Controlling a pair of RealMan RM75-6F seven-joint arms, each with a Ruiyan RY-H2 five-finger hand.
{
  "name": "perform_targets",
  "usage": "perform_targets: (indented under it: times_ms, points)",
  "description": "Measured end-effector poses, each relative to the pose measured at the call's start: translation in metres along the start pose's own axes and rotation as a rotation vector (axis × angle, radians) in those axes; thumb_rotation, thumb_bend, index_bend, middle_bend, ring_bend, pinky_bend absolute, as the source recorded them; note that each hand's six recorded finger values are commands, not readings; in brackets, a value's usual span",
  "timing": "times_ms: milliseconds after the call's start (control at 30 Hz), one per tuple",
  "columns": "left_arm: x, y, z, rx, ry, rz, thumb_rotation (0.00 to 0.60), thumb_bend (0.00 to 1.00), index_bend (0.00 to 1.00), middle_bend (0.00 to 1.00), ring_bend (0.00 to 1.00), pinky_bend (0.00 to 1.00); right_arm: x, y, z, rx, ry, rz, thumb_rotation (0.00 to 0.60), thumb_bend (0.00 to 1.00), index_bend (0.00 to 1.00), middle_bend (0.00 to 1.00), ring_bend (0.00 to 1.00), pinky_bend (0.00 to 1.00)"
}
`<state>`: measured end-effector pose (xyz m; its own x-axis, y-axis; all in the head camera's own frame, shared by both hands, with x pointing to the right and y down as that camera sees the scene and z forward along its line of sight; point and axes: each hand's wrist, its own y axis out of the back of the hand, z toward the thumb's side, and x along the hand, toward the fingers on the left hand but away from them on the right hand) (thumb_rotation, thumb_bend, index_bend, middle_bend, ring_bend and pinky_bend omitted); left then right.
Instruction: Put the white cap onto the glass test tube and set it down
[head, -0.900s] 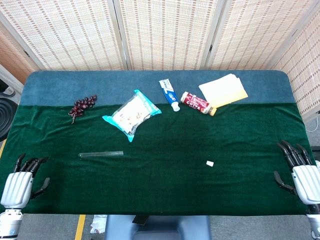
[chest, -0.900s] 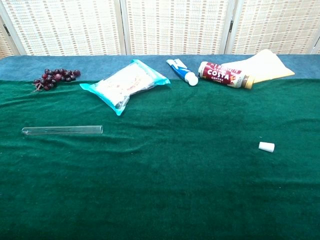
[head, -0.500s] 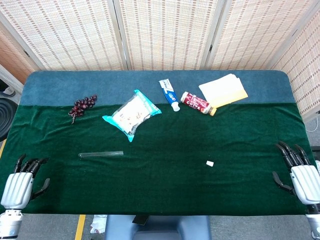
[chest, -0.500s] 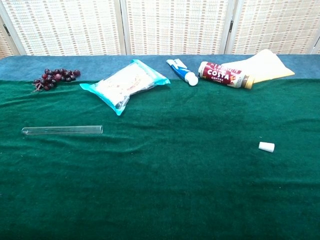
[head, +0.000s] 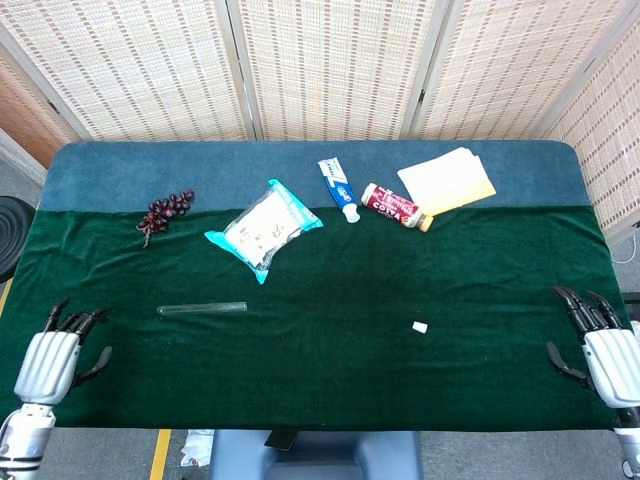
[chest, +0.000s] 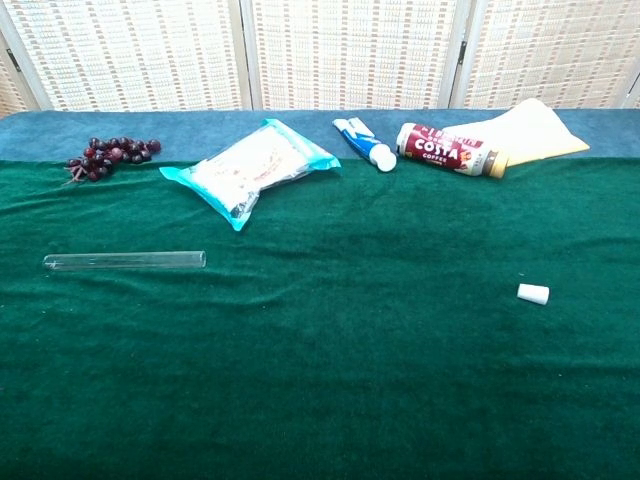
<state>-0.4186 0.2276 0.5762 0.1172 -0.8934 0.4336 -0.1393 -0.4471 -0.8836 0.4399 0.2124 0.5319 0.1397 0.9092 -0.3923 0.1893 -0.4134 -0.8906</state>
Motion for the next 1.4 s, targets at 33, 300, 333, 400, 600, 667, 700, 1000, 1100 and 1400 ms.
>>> perform_targets:
  times_ms: [33,300,333,400,600,667,700,1000,1100,1400]
  points:
    - [0.007,-0.001,0.003,0.008,-0.018,-0.007,0.600,0.39,0.33,0.59,0.49,0.44,0.000,0.001,0.000,0.001,0.001,-0.003,0.600,0.49,0.00,0.16,0.22,0.11]
    - [0.054,-0.023,0.020,0.070,-0.112,-0.099,0.600,0.38,0.37,0.85,0.77,0.80,-0.004,0.004,0.002,0.008,0.003,-0.004,0.600,0.49,0.00,0.18,0.25,0.13]
    - [0.062,-0.028,0.024,0.079,-0.124,-0.114,0.600,0.38,0.38,0.88,0.80,0.83,-0.004,0.004,0.003,0.008,0.003,-0.002,0.600,0.49,0.00,0.19,0.26,0.13]
    - [0.073,-0.035,0.029,0.092,-0.139,-0.135,0.600,0.38,0.38,0.93,0.84,0.86,-0.006,0.004,0.003,0.008,0.004,0.000,0.600,0.49,0.00,0.19,0.27,0.13]
    - [0.097,-0.060,0.041,0.106,-0.144,-0.214,0.600,0.38,0.40,0.99,0.90,0.91,-0.008,0.002,0.004,0.010,0.004,0.007,0.600,0.49,0.00,0.20,0.28,0.14]
    - [0.105,-0.069,0.046,0.094,-0.139,-0.237,0.600,0.39,0.41,1.00,0.91,0.91,-0.008,0.002,0.004,0.011,0.004,0.011,0.600,0.49,0.00,0.20,0.28,0.14]
    - [0.108,-0.072,0.048,0.087,-0.138,-0.244,0.600,0.39,0.42,1.00,0.91,0.91,-0.008,0.001,0.004,0.011,0.003,0.013,0.600,0.49,0.00,0.20,0.28,0.14]
    - [0.131,-0.095,0.069,0.104,-0.136,-0.284,0.600,0.39,0.42,1.00,0.91,0.91,-0.011,-0.002,0.002,0.010,-0.005,0.024,0.600,0.49,0.00,0.21,0.29,0.14]
    - [0.135,-0.102,0.074,0.100,-0.127,-0.296,0.600,0.39,0.43,1.00,0.91,0.91,-0.011,-0.003,0.001,0.010,-0.011,0.028,0.600,0.49,0.00,0.21,0.29,0.14]
    - [0.143,-0.117,0.079,0.106,-0.103,-0.304,0.600,0.39,0.46,1.00,0.91,0.91,-0.011,-0.003,-0.001,0.008,-0.020,0.029,0.600,0.49,0.00,0.21,0.29,0.14]
